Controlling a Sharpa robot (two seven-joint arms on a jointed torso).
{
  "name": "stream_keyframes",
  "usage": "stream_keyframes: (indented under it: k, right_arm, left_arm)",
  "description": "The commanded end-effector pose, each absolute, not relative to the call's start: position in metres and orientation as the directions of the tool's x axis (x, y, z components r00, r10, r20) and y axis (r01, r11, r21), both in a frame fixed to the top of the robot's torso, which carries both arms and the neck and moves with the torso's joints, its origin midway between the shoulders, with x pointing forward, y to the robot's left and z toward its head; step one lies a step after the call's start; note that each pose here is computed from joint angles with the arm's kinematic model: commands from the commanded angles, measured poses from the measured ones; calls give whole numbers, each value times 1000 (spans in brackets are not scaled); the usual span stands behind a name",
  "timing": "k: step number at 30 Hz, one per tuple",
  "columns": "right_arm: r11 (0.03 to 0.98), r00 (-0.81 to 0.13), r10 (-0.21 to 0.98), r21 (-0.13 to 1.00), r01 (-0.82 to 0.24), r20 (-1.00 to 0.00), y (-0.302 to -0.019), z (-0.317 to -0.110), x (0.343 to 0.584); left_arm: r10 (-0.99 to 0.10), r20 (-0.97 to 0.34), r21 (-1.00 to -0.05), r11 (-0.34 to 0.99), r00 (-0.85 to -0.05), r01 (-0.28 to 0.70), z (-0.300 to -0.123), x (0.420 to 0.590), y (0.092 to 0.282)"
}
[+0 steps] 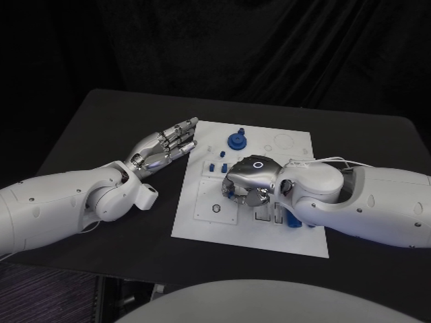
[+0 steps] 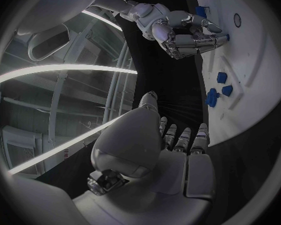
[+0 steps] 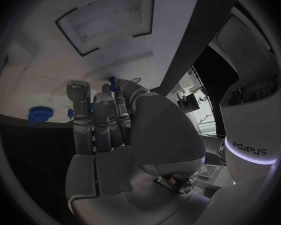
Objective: Assemble the parts on the task board
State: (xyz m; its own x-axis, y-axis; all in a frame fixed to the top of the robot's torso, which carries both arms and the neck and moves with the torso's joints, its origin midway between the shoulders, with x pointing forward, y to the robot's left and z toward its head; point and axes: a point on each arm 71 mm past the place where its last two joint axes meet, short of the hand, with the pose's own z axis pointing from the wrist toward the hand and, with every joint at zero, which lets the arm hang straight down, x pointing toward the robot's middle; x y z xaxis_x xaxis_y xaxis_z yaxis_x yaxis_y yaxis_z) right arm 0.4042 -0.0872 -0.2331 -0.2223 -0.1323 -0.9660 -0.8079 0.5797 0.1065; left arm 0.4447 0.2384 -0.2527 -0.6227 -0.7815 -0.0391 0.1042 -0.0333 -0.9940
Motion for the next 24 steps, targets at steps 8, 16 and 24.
stream_keyframes:
  k: [8,16,24]
  right_arm:
    - [589,-232,-158,97,-802,-960,-90,-237,404]
    - [594,-216,-127,100,-798,-968,-94,-235,405]
    - [619,-162,-54,94,-780,-985,-113,-218,408]
  left_arm:
    - [-773,-21,-990,-75,-634,123,-252,443,236]
    - [-773,-18,-990,-74,-634,119,-254,442,236]
    - [-778,-19,-991,-70,-628,118,-255,441,240]
